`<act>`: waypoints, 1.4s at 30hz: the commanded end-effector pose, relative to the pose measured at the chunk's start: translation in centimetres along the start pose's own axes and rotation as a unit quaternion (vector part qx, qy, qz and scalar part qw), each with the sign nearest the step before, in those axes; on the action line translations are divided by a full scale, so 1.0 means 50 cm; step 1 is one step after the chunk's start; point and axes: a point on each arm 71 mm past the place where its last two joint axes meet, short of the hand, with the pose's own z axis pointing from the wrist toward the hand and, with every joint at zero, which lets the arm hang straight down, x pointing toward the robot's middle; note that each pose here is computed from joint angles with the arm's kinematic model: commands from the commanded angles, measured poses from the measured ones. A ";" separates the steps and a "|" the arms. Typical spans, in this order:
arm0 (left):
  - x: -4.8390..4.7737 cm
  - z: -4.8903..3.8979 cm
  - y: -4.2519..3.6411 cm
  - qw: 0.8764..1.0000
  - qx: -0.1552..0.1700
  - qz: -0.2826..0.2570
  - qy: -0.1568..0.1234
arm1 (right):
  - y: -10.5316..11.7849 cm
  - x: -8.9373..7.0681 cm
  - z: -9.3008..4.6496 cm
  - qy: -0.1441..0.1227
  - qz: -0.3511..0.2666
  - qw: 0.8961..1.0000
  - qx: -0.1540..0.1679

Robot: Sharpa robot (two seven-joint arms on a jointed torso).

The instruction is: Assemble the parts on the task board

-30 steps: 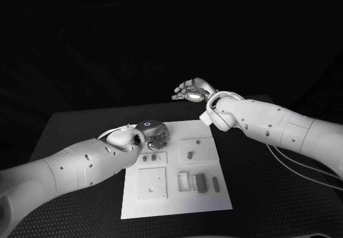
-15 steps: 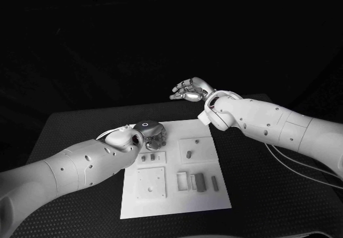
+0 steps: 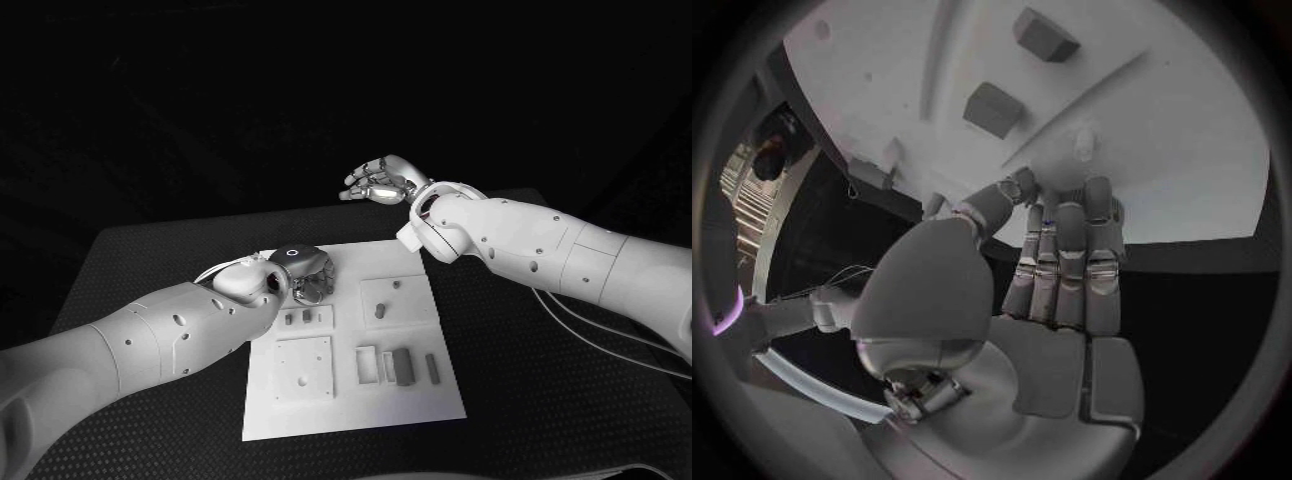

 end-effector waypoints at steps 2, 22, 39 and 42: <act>0.002 0.002 -0.003 1.000 0.002 -0.002 0.006 | 0.004 0.004 0.001 0.006 0.000 1.000 -0.007; -0.001 0.007 -0.016 1.000 0.016 -0.019 -0.002 | 0.005 0.006 0.001 0.007 0.001 1.000 -0.008; 0.010 0.014 -0.014 0.999 0.001 -0.039 0.004 | 0.007 0.007 0.002 0.008 0.001 1.000 -0.009; 0.012 0.014 -0.011 0.999 -0.003 -0.039 0.009 | 0.006 0.007 0.001 0.008 0.001 1.000 -0.008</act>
